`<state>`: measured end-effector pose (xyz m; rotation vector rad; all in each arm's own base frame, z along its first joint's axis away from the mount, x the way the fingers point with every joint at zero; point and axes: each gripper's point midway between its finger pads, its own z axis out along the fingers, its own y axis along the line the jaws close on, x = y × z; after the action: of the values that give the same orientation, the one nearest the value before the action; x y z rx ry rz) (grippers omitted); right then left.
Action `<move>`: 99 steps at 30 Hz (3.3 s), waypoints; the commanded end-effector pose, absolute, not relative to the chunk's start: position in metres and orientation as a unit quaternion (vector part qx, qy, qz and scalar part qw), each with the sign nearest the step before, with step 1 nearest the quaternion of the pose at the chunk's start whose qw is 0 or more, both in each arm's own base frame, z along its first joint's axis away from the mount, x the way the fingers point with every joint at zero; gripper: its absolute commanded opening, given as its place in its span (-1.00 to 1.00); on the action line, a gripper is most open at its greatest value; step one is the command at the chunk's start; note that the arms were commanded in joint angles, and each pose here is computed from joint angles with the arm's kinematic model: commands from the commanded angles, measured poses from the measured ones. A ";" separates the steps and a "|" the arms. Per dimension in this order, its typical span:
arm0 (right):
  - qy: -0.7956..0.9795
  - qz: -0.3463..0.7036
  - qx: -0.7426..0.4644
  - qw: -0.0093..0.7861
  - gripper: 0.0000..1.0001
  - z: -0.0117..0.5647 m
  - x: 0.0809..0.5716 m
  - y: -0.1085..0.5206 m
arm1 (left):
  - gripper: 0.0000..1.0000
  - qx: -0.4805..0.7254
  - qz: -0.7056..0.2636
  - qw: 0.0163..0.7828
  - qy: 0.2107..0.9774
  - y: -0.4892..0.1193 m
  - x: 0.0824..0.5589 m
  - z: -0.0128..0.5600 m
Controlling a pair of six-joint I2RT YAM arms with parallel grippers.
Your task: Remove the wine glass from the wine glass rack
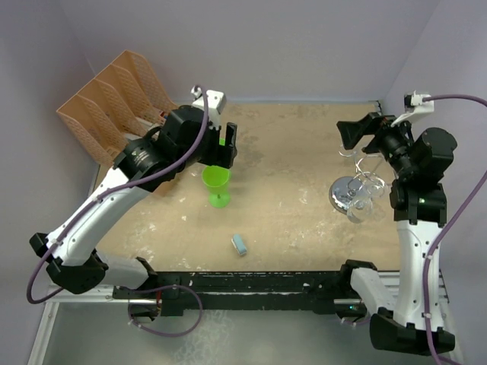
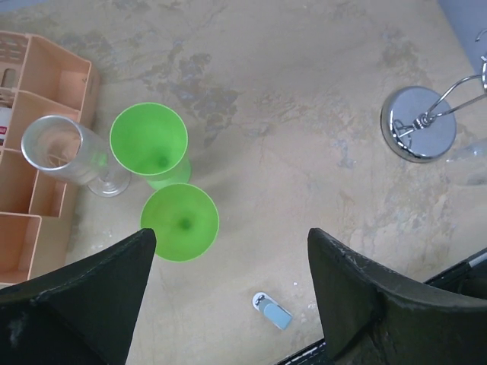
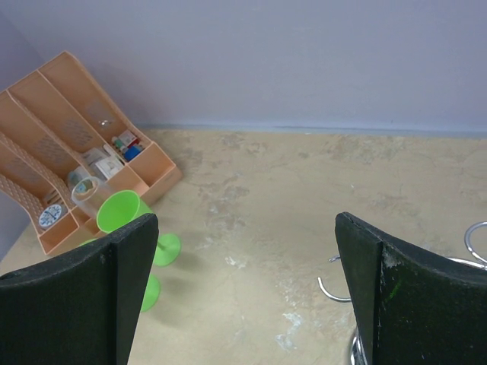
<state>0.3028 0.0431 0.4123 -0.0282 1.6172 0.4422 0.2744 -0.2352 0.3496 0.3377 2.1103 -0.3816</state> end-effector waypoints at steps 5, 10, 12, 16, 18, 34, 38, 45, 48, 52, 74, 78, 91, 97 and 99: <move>0.670 0.159 -0.042 0.724 1.00 0.441 0.267 0.042 | 0.58 0.101 -0.218 0.587 0.773 -0.219 0.270 0.432; 0.667 0.139 -0.032 0.731 1.00 0.436 0.252 0.036 | 0.60 0.085 -0.242 0.629 0.734 -0.214 0.268 0.453; 0.668 0.127 -0.028 0.733 1.00 0.437 0.248 0.033 | 0.60 0.079 -0.248 0.642 0.721 -0.213 0.269 0.459; 0.681 0.091 -0.002 0.726 1.00 0.435 0.245 0.018 | 0.61 0.067 -0.252 0.660 0.705 -0.210 0.271 0.462; 0.691 0.081 0.013 0.718 1.00 0.431 0.246 0.013 | 0.61 0.062 -0.254 0.670 0.694 -0.205 0.268 0.460; 0.728 0.054 0.237 0.641 1.00 0.378 0.219 -0.029 | 1.00 0.055 -0.270 0.689 0.670 -0.183 0.248 0.437; 0.710 0.026 0.315 0.629 1.00 0.364 0.201 -0.048 | 1.00 0.055 -0.278 0.690 0.666 -0.182 0.244 0.439; 0.715 0.006 0.381 0.586 1.00 0.324 0.200 -0.061 | 1.00 0.056 -0.278 0.691 0.665 -0.181 0.243 0.438; 0.730 -0.007 0.388 0.563 1.00 0.303 0.207 -0.064 | 1.00 0.055 -0.273 0.690 0.668 -0.181 0.246 0.435; 0.740 -0.027 0.387 0.550 1.00 0.292 0.212 -0.069 | 1.00 0.056 -0.272 0.688 0.671 -0.182 0.248 0.433; 0.805 -0.025 0.303 0.510 0.95 0.259 0.235 -0.056 | 1.00 0.058 -0.264 0.682 0.679 -0.184 0.257 0.424; 0.807 -0.032 0.308 0.503 0.89 0.257 0.233 -0.057 | 1.00 0.059 -0.264 0.681 0.680 -0.185 0.257 0.424; 0.821 -0.017 0.283 0.496 0.79 0.249 0.232 -0.046 | 1.00 0.062 -0.262 0.680 0.682 -0.187 0.258 0.422; 0.822 -0.022 0.288 0.490 0.75 0.245 0.232 -0.046 | 1.00 0.063 -0.260 0.679 0.684 -0.187 0.260 0.419; 0.823 -0.025 0.292 0.486 0.75 0.242 0.232 -0.046 | 1.00 0.064 -0.259 0.678 0.686 -0.188 0.261 0.418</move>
<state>0.2312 -0.0452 0.2438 0.7060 2.0049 -0.0455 0.2574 -0.1862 0.4065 0.1577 1.5888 -0.5606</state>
